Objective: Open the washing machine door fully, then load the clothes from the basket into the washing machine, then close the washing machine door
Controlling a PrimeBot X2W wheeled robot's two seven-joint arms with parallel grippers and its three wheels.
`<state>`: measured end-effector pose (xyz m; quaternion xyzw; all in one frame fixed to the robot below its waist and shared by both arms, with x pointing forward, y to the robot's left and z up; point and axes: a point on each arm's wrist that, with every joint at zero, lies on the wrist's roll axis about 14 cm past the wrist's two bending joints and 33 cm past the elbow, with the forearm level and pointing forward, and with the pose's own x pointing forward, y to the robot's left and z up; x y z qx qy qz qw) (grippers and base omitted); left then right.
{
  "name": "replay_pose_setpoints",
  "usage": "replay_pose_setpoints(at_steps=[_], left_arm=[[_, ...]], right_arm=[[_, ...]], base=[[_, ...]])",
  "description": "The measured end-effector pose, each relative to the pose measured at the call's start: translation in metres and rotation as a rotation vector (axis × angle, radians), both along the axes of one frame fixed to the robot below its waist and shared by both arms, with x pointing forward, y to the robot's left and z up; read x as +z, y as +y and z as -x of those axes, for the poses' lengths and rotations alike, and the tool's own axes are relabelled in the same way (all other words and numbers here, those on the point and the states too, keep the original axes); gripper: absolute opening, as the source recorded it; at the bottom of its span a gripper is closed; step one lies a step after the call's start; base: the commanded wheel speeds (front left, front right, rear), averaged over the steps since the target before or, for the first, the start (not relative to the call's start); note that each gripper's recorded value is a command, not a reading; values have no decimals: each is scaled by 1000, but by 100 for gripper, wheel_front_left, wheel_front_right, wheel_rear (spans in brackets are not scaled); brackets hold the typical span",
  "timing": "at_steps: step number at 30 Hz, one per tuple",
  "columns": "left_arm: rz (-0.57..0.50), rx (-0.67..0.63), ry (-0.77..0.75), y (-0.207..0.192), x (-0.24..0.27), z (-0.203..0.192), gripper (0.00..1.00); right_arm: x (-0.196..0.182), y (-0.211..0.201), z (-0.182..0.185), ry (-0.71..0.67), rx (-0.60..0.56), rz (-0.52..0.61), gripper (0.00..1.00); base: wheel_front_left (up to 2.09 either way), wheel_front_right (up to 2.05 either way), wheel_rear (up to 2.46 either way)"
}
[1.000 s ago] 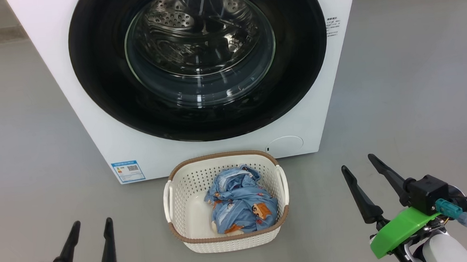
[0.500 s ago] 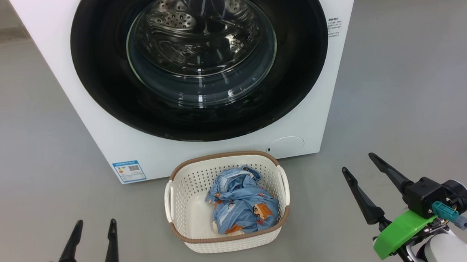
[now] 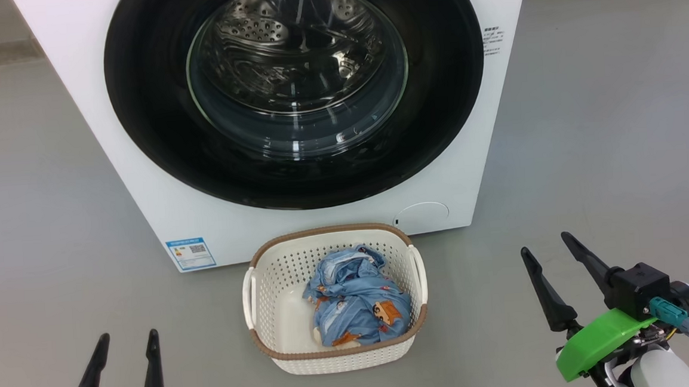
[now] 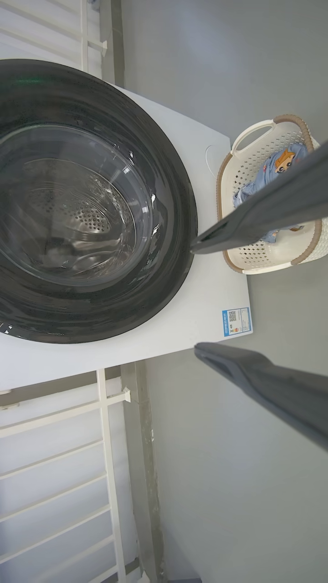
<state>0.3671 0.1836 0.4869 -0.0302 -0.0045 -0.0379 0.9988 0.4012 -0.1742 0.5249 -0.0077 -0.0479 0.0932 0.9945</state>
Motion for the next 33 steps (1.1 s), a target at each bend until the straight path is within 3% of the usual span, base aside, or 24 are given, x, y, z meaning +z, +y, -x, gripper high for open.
replay_pose_setpoints(at_steps=[33], left_arm=[[31, 87, 53, 17, -17, 3, 100]], right_arm=[[-27, -18, 3, 86, -98, -85, 100]], base=[[0, 0, 0]])
